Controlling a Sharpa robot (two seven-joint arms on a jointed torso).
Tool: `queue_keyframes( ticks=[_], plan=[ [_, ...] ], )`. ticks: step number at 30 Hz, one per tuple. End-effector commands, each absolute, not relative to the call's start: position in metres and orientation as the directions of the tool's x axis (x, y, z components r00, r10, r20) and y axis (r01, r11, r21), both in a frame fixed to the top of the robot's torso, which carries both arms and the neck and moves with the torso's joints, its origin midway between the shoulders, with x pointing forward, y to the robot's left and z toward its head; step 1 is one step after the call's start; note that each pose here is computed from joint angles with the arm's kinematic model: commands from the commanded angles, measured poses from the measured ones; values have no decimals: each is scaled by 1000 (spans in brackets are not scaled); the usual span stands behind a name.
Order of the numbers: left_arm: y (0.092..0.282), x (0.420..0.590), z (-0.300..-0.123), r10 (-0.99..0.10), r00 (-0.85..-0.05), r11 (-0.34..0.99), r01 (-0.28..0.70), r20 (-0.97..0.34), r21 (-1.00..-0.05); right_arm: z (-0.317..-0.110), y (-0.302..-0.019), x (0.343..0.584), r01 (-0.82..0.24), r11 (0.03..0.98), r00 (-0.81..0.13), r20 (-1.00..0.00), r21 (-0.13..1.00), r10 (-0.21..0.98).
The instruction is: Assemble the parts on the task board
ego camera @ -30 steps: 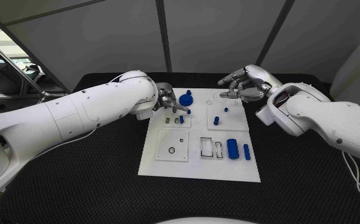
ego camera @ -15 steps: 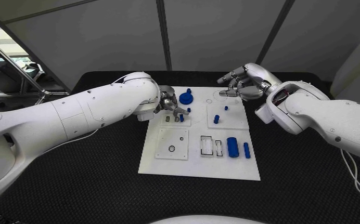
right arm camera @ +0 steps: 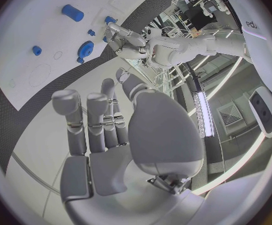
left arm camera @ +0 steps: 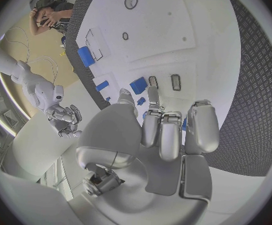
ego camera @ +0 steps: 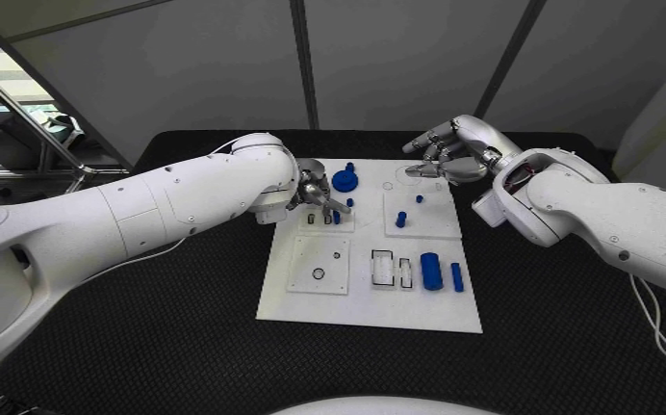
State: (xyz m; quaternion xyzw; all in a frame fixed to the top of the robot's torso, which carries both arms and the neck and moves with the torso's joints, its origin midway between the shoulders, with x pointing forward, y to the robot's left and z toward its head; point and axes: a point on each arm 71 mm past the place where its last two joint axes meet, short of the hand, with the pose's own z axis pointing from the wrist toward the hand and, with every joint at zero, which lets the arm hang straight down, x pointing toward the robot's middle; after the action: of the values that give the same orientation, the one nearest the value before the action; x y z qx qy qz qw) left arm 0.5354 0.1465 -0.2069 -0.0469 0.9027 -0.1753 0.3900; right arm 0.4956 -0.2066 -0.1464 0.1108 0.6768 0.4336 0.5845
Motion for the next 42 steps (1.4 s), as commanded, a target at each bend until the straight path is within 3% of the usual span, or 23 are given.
queue_keyframes(
  ticks=[1, 42],
  plan=[
    [145, 536, -205, -226, -684, 931, 56, -693, -359, -145, -206, 496, -361, 599, -286, -696, 715, 658],
    [140, 533, -206, -212, -709, 925, 76, -672, -372, -146, -204, 500, -363, 602, -283, -700, 711, 656]
  ],
)
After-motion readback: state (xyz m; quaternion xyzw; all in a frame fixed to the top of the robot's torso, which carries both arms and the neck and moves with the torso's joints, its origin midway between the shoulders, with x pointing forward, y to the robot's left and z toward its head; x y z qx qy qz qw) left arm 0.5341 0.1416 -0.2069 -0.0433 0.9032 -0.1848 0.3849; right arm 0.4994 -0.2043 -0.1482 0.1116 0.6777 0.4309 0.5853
